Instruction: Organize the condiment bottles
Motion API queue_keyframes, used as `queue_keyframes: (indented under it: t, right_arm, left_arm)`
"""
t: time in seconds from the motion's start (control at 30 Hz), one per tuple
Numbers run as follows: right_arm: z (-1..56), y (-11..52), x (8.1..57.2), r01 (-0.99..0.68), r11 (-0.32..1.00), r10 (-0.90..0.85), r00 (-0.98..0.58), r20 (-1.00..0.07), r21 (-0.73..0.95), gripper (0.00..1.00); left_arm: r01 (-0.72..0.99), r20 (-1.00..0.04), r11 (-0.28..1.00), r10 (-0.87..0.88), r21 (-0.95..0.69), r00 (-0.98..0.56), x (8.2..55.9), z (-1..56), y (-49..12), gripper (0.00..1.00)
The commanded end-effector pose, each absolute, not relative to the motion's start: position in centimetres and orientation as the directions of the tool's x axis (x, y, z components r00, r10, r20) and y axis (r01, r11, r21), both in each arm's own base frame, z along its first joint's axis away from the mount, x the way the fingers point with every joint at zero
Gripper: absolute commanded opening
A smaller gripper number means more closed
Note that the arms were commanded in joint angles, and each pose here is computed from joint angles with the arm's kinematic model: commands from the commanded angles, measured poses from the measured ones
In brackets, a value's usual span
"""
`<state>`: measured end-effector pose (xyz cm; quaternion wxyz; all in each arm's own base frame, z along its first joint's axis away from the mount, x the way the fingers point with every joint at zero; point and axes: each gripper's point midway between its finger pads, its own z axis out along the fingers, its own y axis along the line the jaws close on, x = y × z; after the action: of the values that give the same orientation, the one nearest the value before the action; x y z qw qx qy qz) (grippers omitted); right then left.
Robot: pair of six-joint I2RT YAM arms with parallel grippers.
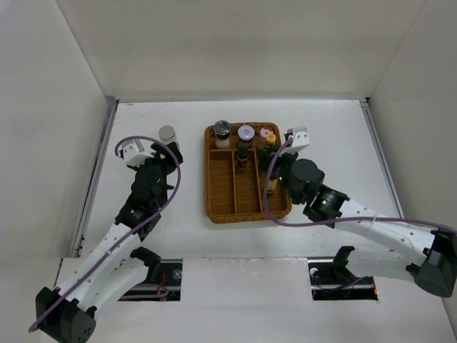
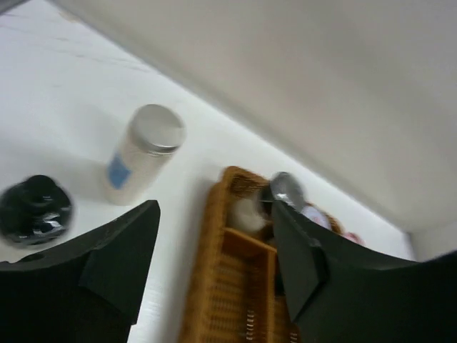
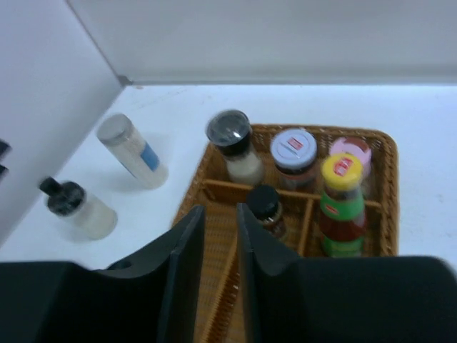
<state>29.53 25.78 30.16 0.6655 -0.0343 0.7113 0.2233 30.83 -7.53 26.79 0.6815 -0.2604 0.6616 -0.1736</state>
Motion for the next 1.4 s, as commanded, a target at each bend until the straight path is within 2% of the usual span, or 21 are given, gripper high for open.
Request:
queue_keyframes:
  t: [0.0, 0.13, 0.2, 0.43, 0.77, 0.93, 1.03, 1.1, 1.37]
  right_arm:
    - [27.5, 25.8, 28.6, -0.362, 0.882, 0.270, -0.141, -0.953, 0.303, 0.40]
    - [26.4, 26.1, 27.6, -0.407, 0.858, 0.285, -0.132, -0.949, 0.314, 0.61]
    - [26.0, 26.1, 27.4, -0.412, 0.853, 0.289, -0.135, -0.948, 0.319, 0.66]
    - [25.1, 26.2, 27.3, -0.414, 0.848, 0.295, -0.147, -0.944, 0.330, 0.70]
    - [24.8, 26.6, 27.2, -0.426, 0.837, 0.302, -0.162, -0.939, 0.343, 0.71]
    - [24.3, 26.8, 27.4, -0.421, 0.841, 0.293, -0.171, -0.941, 0.339, 0.71]
    - [24.5, 26.7, 27.3, -0.423, 0.839, 0.299, -0.167, -0.940, 0.342, 0.71]
    - [24.5, 26.4, 27.4, -0.417, 0.842, 0.301, -0.164, -0.939, 0.343, 0.71]
    - [24.2, 26.3, 27.7, -0.407, 0.845, 0.303, -0.169, -0.938, 0.347, 0.71]
  left_arm:
    - [-0.289, -0.879, 0.854, -0.470, -0.432, -0.075, 31.9, 22.5, -5.4, 0.65]
    - [-0.347, -0.904, 0.876, -0.403, -0.336, -0.140, 35.6, 22.1, -5.2, 0.76]
    - [-0.353, -0.918, 0.890, -0.362, -0.288, -0.163, 37.4, 22.5, -5.5, 0.79]
    - [-0.375, -0.929, 0.906, -0.296, -0.199, -0.221, 42.4, 23.0, -5.0, 0.82]
    - [-0.424, -0.912, 0.896, -0.280, -0.135, -0.300, 46.1, 19.1, -3.6, 0.82]
    - [-0.420, -0.908, 0.899, -0.275, -0.126, -0.316, 47.3, 18.3, -4.0, 0.72]
    - [-0.422, -0.911, 0.897, -0.279, -0.133, -0.305, 47.4, 18.4, -3.9, 0.52]
    - [-0.414, -0.919, 0.896, -0.290, -0.162, -0.268, 47.0, 19.8, -4.0, 0.43]
    - [-0.332, -0.950, 0.892, -0.309, -0.306, 0.047, 41.5, 33.1, -4.7, 0.39]
